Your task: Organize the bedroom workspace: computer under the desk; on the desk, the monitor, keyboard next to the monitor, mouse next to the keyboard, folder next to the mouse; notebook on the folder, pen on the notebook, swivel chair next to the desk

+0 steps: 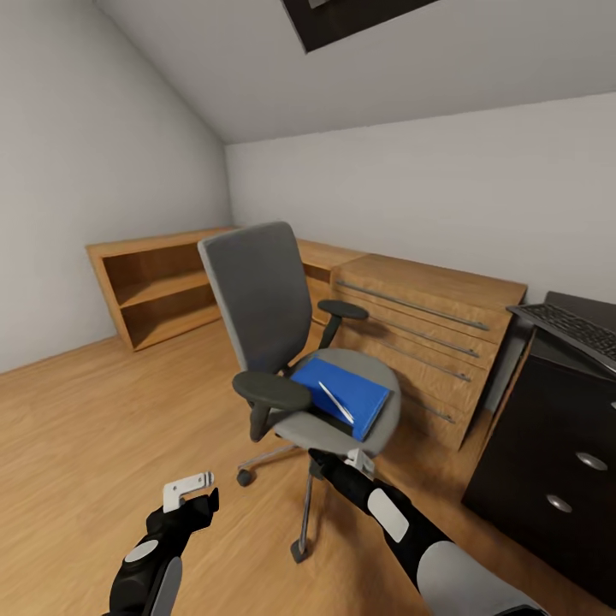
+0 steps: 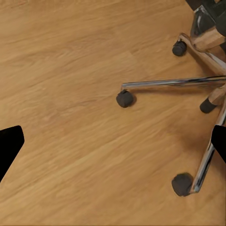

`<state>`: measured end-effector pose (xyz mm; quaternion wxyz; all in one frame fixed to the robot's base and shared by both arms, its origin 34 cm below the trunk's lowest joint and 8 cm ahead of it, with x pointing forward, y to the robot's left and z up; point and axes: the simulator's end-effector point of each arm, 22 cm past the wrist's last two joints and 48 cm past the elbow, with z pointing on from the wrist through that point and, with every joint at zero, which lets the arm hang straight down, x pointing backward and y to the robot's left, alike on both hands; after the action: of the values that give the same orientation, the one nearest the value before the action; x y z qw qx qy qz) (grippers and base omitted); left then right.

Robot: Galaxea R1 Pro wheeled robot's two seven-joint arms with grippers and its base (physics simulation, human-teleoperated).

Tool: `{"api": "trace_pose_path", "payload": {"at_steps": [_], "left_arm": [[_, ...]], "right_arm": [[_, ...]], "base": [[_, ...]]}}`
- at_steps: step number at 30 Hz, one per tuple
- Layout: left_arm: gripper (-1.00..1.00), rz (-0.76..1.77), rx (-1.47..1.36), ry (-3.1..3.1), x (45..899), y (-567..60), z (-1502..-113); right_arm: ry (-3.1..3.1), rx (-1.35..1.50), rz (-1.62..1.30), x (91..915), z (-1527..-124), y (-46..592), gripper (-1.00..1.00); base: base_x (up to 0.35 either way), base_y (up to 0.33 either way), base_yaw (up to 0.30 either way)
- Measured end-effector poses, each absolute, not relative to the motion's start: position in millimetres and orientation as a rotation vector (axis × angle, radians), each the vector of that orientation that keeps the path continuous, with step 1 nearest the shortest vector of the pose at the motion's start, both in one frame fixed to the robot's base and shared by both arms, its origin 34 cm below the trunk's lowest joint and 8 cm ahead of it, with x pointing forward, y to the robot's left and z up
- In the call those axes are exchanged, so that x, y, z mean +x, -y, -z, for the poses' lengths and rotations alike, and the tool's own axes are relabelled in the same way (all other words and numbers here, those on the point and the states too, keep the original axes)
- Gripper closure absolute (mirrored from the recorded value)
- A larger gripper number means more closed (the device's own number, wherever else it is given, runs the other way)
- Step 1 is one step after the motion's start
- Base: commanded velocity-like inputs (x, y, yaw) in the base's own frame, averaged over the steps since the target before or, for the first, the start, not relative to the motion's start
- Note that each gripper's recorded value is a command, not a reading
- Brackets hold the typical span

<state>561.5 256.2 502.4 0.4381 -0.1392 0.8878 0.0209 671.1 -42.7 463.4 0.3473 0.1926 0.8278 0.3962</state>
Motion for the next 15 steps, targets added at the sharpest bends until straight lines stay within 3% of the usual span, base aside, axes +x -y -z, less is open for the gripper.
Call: {"api": "trace_pose_path", "payload": {"at_steps": [15], "left_arm": [[-1.00,-0.052,-0.346,-2.207,561.5,-256.2,-502.5]], "right_arm": [[-2.144,0.499,-1.022,671.8,-463.5,43.9,-1.00]], "base": [[0.279,0.033,0.000]]}}
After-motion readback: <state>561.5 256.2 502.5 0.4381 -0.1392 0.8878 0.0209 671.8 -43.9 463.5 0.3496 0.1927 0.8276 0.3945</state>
